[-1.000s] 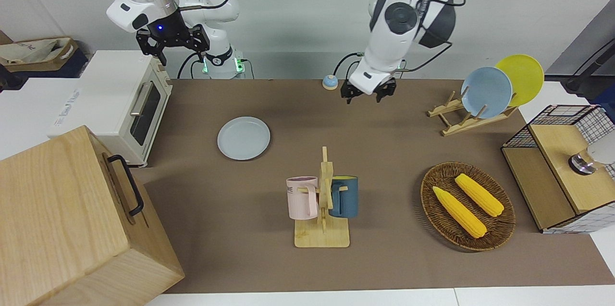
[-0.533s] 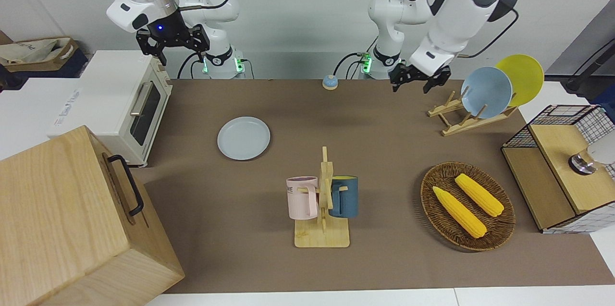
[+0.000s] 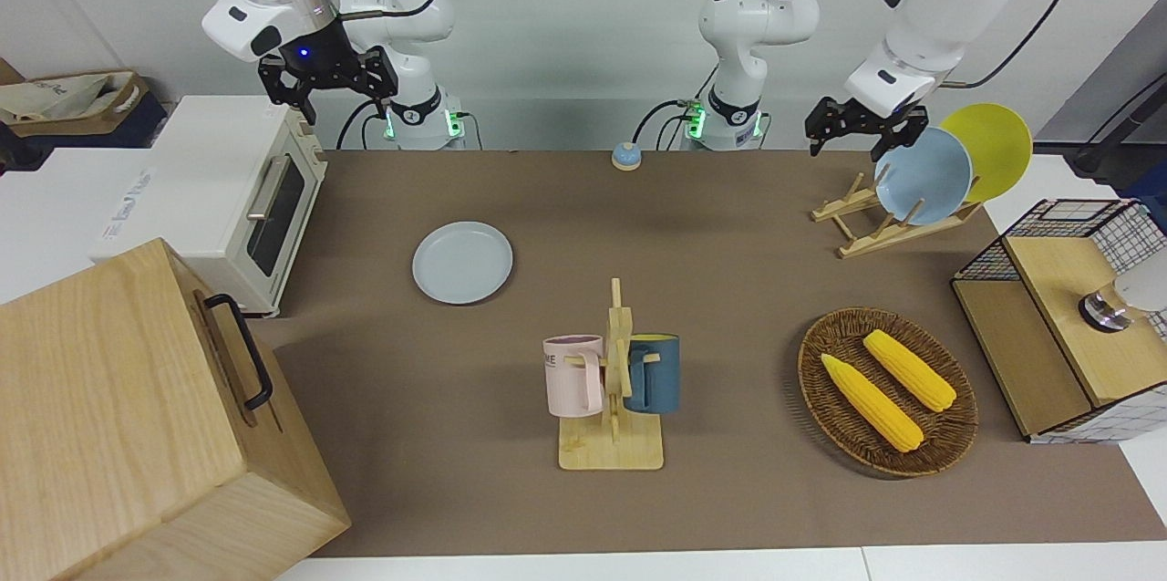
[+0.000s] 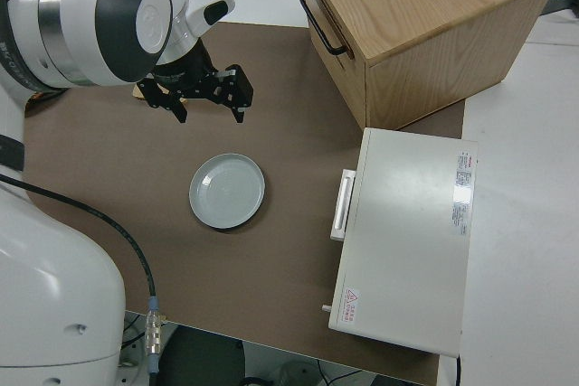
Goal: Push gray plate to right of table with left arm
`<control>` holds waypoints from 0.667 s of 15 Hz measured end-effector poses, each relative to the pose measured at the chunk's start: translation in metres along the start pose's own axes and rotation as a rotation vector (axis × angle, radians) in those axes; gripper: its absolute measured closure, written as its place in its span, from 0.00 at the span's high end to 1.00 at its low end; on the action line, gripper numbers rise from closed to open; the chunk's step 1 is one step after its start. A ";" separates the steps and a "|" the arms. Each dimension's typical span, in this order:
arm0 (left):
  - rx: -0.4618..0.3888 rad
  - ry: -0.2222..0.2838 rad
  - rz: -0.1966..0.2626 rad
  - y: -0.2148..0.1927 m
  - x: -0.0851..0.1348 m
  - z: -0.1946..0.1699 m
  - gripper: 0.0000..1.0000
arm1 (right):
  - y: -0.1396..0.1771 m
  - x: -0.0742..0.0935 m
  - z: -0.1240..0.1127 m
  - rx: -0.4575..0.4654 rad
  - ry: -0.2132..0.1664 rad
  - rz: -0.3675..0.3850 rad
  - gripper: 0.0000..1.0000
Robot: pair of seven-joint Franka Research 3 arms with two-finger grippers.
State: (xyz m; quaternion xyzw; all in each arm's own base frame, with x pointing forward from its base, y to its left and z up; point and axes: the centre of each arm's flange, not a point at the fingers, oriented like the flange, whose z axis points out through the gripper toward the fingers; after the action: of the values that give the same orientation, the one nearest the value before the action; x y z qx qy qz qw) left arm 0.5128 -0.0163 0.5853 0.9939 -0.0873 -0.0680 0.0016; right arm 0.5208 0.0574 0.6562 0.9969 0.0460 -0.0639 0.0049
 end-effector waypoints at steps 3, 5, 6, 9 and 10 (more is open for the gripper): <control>0.001 0.019 0.016 -0.023 -0.005 -0.009 1.00 | 0.000 0.000 0.000 0.000 0.000 0.000 0.99; 0.002 0.023 0.014 -0.026 -0.006 -0.011 1.00 | 0.000 0.000 0.000 0.000 0.000 0.000 0.99; 0.002 0.023 0.015 -0.025 -0.006 -0.011 1.00 | 0.000 0.000 0.000 0.000 0.000 0.000 0.99; 0.004 0.026 0.020 -0.023 -0.005 -0.011 1.00 | 0.000 0.000 0.000 0.000 0.000 0.000 0.99; 0.005 0.033 0.021 -0.022 -0.004 -0.012 1.00 | 0.000 0.000 0.000 0.000 0.000 0.000 0.99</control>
State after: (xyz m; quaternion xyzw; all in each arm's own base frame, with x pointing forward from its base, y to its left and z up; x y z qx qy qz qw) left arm 0.5144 0.0062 0.5970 0.9939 -0.0979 -0.0515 0.0012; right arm 0.5208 0.0574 0.6562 0.9969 0.0460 -0.0639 0.0049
